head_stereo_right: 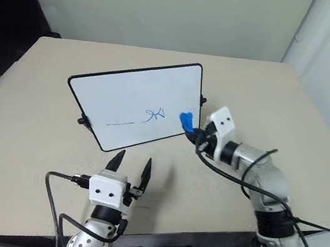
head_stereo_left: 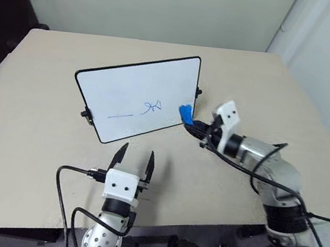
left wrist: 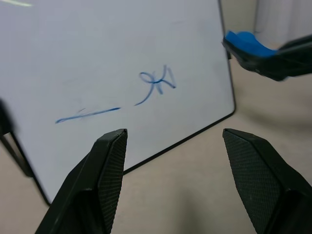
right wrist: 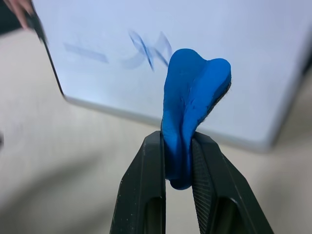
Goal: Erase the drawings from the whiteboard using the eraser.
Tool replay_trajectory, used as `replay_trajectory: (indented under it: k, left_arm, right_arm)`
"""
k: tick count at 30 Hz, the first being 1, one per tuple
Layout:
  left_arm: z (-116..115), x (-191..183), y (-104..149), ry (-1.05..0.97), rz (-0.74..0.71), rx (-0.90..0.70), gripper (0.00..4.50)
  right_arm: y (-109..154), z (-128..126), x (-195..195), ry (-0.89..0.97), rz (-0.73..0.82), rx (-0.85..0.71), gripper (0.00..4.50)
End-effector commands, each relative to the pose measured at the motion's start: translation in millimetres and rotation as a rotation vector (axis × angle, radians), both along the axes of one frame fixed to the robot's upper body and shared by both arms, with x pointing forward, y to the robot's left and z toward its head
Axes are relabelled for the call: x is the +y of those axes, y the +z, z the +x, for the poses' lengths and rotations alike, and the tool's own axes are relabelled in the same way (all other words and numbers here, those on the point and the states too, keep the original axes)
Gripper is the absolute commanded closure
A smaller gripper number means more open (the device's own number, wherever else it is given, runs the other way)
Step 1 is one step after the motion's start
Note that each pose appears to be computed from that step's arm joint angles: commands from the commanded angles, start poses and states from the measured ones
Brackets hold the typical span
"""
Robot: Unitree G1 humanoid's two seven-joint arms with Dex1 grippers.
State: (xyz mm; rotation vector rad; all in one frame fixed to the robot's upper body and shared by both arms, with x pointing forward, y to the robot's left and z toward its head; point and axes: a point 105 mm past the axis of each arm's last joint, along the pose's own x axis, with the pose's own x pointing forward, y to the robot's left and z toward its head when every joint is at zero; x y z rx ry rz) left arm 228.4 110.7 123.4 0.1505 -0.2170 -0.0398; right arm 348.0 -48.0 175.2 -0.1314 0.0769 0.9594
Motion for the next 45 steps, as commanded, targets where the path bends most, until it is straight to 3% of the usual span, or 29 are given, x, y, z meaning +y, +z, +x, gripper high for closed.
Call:
replay_trajectory:
  k: [1, 13, 23, 32, 45]
  left_arm:
    - [-4, 2, 16, -0.002, -0.015, -0.061, 1.08]
    - [-8, 4, 19, -0.005, 0.0, -0.061, 1.08]
    - [-9, 2, 20, 0.001, -0.003, -0.064, 1.08]
    - [-10, 2, 21, 0.011, 0.001, -0.068, 1.08]
    - [-10, 0, 21, 0.003, 0.004, -0.067, 1.08]
  right_arm:
    - [14, 5, 22, 0.029, 0.019, -0.091, 4.12]
    - [15, 15, 66, 0.075, 0.077, -0.074, 4.12]
    - [-16, 31, 74, 0.007, -0.049, -0.001, 4.12]
    - [-42, 22, 74, 0.048, -0.136, 0.062, 4.12]
    - [24, 35, 73, 0.008, 0.081, -0.04, 4.12]
